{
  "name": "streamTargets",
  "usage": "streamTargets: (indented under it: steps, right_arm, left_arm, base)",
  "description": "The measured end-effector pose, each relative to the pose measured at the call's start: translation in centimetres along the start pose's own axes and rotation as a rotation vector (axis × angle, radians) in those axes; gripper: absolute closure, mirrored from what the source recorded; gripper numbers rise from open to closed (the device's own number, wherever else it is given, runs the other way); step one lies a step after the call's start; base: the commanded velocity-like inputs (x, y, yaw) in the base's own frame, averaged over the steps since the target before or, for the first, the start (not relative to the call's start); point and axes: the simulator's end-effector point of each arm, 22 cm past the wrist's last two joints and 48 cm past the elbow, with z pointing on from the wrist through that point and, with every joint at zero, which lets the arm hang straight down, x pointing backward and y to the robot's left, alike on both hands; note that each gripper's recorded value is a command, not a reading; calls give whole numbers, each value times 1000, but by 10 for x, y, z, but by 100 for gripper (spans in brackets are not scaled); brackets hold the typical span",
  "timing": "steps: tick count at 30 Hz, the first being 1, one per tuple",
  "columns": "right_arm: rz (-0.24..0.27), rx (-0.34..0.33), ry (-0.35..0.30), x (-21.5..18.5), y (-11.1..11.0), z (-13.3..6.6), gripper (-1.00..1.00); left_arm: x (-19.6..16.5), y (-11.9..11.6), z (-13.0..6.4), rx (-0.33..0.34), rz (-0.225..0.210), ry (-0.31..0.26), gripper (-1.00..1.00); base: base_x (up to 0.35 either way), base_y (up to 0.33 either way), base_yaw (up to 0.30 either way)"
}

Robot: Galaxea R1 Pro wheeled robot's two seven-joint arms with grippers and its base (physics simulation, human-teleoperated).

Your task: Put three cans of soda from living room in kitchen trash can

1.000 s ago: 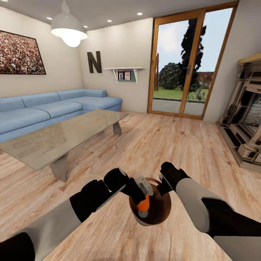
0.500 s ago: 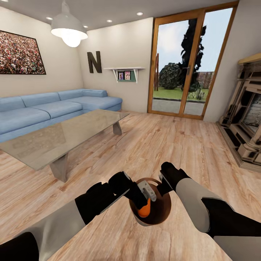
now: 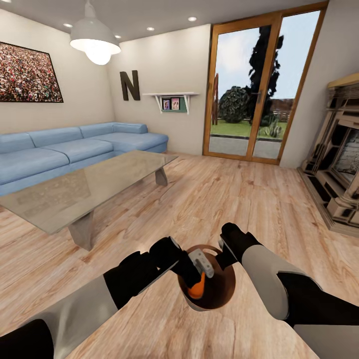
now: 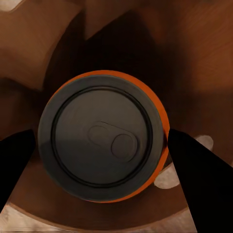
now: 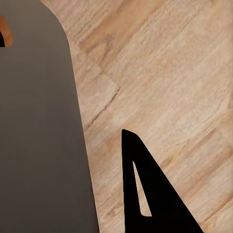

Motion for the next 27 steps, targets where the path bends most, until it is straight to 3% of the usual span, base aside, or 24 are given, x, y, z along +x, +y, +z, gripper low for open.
streamTargets:
  steps: [15,16,27]
  right_arm:
    - [0,0,0,0,0,0,100]
    - [0,0,1,1,0,0,100]
    - [-2,2,1,1,0,1,100]
  left_arm:
    - [7,2,6,-9,-1,25,100]
    - [7,2,6,-9,0,25,-100]
    - [8,3,6,-10,-1,27,-100]
  base:
    - [0,0,0]
    - [0,0,0]
    - [0,0,0]
